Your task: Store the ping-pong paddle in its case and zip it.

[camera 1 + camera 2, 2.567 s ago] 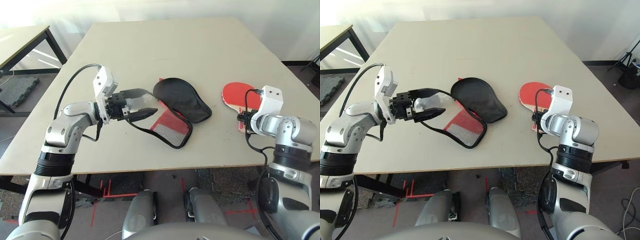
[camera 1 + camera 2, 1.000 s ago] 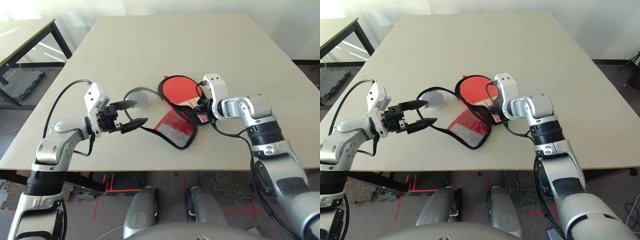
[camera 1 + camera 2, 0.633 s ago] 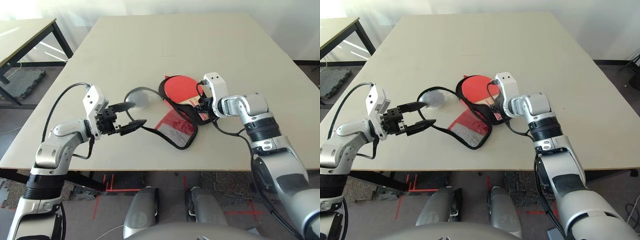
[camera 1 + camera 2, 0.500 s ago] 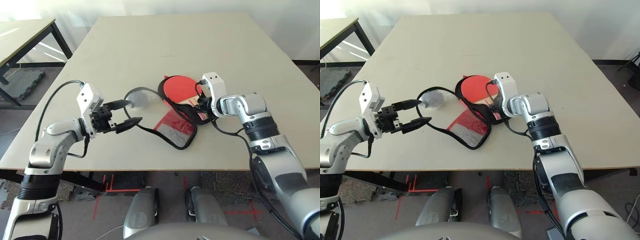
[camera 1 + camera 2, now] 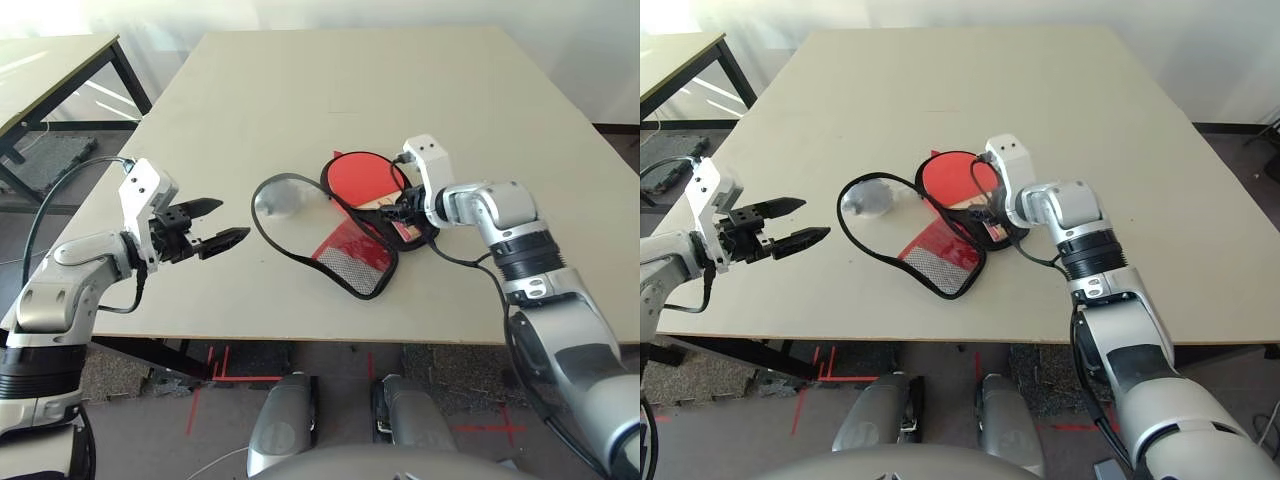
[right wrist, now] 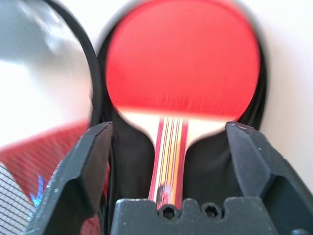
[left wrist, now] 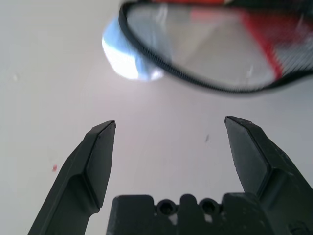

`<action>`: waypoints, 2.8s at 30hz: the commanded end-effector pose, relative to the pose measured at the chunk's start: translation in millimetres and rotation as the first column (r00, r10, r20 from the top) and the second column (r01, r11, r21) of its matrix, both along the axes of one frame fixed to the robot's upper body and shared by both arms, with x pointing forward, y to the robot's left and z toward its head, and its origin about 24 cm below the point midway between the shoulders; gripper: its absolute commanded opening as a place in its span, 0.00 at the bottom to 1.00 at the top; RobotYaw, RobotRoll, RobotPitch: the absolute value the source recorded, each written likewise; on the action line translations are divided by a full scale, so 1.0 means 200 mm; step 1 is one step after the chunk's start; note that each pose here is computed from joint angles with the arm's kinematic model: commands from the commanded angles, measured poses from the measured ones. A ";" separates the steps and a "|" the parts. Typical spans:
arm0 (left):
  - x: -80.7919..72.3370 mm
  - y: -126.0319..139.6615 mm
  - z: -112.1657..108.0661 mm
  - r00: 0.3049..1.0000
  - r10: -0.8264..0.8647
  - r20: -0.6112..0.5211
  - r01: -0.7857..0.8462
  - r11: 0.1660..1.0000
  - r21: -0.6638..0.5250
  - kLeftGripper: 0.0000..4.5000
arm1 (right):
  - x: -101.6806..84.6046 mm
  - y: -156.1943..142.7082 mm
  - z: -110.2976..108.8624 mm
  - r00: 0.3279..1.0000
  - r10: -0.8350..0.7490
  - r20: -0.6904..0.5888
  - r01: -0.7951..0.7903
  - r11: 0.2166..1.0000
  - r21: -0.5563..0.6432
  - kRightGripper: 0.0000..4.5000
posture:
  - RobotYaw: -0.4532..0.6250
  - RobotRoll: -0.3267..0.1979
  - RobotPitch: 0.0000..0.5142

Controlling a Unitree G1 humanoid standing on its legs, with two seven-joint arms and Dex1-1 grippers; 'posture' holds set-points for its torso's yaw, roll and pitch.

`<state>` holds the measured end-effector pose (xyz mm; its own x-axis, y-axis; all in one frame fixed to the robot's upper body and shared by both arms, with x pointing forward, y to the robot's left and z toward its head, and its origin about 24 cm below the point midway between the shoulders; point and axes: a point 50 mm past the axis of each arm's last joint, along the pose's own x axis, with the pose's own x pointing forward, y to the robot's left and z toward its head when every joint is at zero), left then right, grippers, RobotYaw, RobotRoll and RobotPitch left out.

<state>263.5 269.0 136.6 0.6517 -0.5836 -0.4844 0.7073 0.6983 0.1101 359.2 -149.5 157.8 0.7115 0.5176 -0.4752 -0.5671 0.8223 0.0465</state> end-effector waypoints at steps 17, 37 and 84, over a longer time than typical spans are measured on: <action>0.25 -0.43 -0.09 0.927 -0.368 0.077 0.361 0.928 0.090 1.00 | -0.14 -0.55 0.06 0.960 -0.222 0.170 0.203 0.972 0.121 0.99 | 0.50 0.62 0.12; 0.54 -1.05 0.08 0.839 -0.424 0.339 0.467 0.883 -0.050 1.00 | -0.31 -0.49 -0.16 0.987 -0.149 -0.058 0.159 0.934 0.320 0.99 | 0.43 0.62 0.10; 0.12 -0.52 0.02 0.926 -0.365 0.100 0.378 0.903 -0.206 1.00 | -0.22 -0.29 -0.44 0.958 -0.073 -0.278 0.179 0.909 0.377 0.95 | 0.59 0.62 0.18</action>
